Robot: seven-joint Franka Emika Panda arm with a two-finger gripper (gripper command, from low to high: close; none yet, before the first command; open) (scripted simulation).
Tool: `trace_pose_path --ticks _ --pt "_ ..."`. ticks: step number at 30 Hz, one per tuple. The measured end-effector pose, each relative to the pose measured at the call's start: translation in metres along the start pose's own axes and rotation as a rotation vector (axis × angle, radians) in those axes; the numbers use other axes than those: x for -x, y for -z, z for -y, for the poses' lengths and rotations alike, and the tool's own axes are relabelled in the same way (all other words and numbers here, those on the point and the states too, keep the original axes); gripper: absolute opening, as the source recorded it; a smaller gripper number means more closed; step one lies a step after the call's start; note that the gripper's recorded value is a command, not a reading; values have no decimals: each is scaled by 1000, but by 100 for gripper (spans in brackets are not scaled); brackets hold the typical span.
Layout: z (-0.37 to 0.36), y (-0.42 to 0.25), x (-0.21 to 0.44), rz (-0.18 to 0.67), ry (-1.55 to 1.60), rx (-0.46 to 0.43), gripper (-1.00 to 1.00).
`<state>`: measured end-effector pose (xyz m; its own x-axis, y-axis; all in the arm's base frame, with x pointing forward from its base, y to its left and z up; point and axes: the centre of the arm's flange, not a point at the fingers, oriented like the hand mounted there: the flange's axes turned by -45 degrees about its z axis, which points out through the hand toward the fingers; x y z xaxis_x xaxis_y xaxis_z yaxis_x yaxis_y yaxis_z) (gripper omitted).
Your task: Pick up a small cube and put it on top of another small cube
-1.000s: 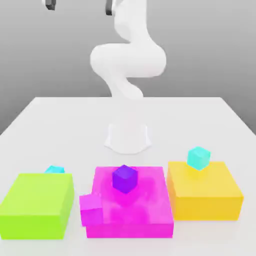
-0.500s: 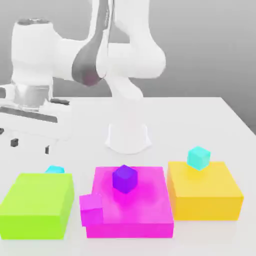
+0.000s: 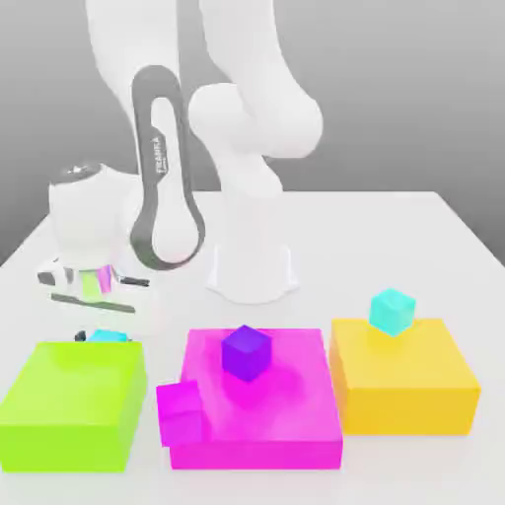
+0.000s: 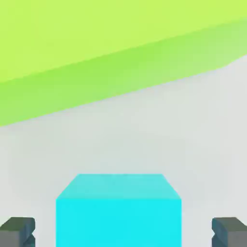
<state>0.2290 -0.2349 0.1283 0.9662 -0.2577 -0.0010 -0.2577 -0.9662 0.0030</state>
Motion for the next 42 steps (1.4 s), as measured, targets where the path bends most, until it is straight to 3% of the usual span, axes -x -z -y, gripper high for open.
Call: trace_pose_path --ticks 5,13,26,37,42 --pt "0 -1 0 0 -1 -2 -100" --pt "-3 57 2 -1 -13 -4 -100" --pt "116 119 -40 2 -165 13 -100" --pt "231 168 -26 -1 -310 -4 -100" --pt "240 132 -25 -1 -322 -3 -100"
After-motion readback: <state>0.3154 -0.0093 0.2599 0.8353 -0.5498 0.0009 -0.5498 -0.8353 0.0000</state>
